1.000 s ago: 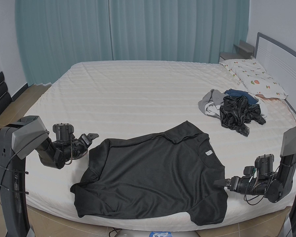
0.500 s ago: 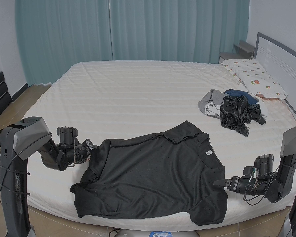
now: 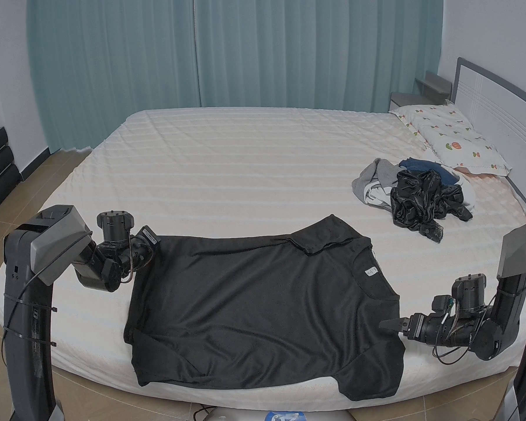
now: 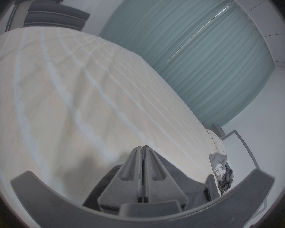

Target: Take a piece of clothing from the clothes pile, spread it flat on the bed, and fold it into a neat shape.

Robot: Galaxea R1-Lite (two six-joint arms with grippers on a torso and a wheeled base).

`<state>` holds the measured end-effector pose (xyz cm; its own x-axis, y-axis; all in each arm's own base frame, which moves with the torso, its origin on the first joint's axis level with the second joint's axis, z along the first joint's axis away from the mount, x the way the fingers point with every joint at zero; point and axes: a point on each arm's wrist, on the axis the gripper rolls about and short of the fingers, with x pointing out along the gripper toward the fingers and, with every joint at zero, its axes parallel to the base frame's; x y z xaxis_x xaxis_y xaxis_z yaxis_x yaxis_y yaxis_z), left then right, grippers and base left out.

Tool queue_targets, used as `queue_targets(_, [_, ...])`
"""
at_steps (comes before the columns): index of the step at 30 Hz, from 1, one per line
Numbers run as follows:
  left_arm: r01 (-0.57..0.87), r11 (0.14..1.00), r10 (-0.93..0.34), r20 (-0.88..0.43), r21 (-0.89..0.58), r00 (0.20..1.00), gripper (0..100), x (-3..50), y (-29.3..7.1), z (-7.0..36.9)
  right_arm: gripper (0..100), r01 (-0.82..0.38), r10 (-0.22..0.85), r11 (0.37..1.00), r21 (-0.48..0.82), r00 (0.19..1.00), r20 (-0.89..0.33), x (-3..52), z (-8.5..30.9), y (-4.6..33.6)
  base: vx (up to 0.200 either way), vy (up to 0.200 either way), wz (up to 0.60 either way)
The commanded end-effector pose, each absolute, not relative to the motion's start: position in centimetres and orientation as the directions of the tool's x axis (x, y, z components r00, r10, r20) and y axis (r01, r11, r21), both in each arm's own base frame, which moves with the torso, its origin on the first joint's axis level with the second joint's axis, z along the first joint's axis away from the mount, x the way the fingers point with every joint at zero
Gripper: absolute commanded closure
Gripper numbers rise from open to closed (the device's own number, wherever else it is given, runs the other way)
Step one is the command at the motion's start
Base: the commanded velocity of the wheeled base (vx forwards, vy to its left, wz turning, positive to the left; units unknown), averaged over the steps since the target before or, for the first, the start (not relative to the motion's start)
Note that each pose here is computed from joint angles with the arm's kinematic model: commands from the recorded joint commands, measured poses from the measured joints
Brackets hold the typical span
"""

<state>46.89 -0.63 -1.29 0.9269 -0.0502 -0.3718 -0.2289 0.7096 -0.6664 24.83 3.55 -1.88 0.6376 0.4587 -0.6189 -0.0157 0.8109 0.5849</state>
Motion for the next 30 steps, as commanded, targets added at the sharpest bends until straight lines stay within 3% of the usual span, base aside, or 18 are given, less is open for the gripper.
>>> queue_targets(1, [-0.242,0.709,-0.024,-0.366,-0.662,0.93,100,48.0,-0.5,-3.0,0,-0.01,0.459,0.812,0.584,0.631,-0.626,24.9,-2.2,3.6,0.0,0.0,0.0])
queue_targets(9, [-0.141,0.698,-0.023,-0.219,-0.702,0.975,100,48.5,-0.8,-1.8,0,-0.01,0.459,0.812,0.584,0.629,-0.627,25.0,-2.3,3.6,0.0,0.0,0.0])
queue_targets(17, [-0.155,0.701,0.042,-0.177,-0.697,0.983,100,49.5,-0.6,-2.4,0,-0.021,0.459,0.808,0.589,0.649,-0.606,25.2,-2.0,3.6,0.0,0.0,0.0])
queue_targets(18, [-0.157,0.701,0.043,-0.178,-0.696,0.983,0,49.5,-0.6,-2.6,0,-0.023,0.458,0.807,0.59,0.656,-0.6,25.2,-1.9,3.5,0.0,0.0,0.0])
queue_targets(30, [-0.192,0.672,0.083,-0.185,-0.715,0.979,0,49.2,-0.8,-3.0,0,-0.121,0.456,0.776,0.619,0.785,-0.419,27.3,0.8,3.6,0.0,0.0,0.0])
